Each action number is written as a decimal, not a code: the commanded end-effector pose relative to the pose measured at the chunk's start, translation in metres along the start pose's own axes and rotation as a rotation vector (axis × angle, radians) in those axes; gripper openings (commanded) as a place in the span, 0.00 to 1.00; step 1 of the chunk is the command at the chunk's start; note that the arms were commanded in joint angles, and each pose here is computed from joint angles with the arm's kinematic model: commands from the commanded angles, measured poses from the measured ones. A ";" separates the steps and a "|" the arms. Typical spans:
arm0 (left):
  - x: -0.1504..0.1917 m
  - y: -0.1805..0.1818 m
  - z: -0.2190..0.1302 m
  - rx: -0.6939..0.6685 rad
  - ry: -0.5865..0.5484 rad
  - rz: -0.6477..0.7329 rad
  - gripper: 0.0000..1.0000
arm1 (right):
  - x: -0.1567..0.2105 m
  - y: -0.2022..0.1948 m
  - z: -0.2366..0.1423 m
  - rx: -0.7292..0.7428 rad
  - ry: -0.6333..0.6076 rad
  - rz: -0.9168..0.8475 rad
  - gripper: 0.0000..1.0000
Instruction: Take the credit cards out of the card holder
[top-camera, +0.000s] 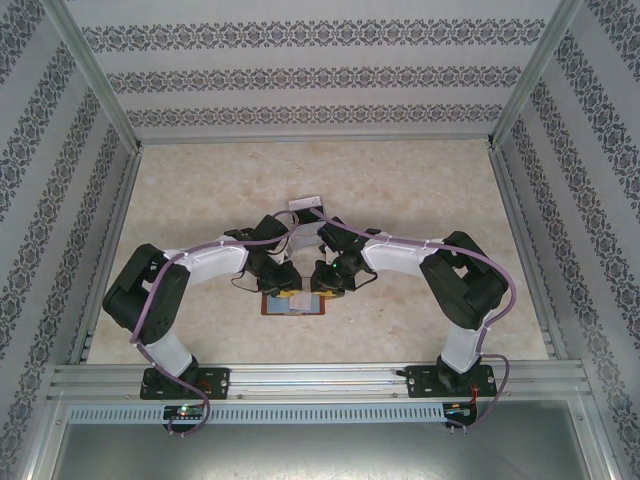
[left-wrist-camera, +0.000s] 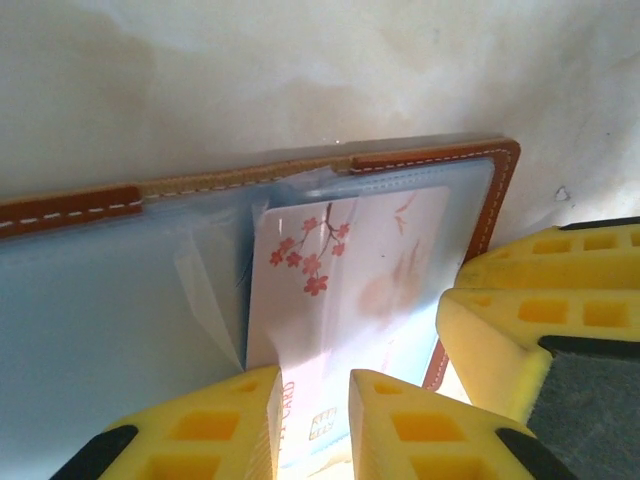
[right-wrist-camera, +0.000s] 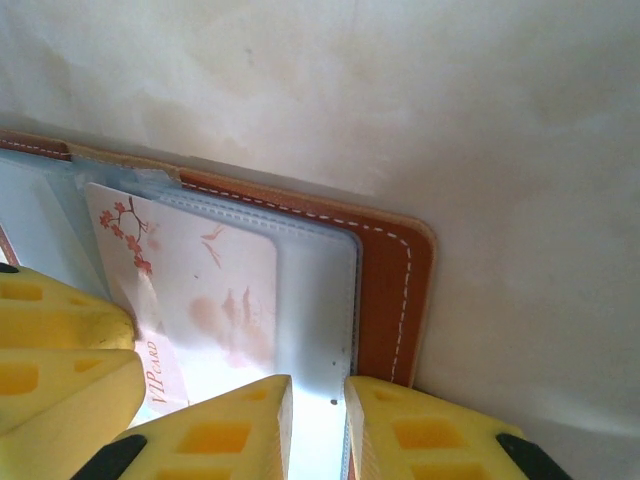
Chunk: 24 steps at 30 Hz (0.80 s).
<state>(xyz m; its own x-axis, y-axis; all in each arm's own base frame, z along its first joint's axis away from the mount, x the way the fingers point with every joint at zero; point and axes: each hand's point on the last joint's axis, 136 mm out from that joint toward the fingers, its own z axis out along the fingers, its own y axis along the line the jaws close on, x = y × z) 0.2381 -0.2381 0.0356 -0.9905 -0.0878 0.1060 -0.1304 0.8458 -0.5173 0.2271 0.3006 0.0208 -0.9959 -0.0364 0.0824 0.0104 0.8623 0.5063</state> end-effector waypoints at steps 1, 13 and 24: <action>-0.006 0.000 -0.010 -0.006 -0.033 -0.012 0.25 | 0.008 -0.021 0.009 0.076 0.030 0.019 0.24; -0.009 0.007 -0.011 -0.008 -0.046 -0.032 0.25 | 0.008 -0.020 0.010 0.075 0.035 0.017 0.24; -0.006 0.013 0.000 -0.005 -0.002 -0.048 0.25 | 0.008 -0.019 0.009 0.074 0.038 0.016 0.24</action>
<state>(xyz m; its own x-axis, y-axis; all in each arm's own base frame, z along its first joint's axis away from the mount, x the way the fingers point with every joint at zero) 0.2457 -0.2301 0.0346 -0.9872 -0.1242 0.1004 -0.1582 0.8465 -0.5083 0.2269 0.3006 0.0203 -0.9958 -0.0367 0.0842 0.0109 0.8629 0.5052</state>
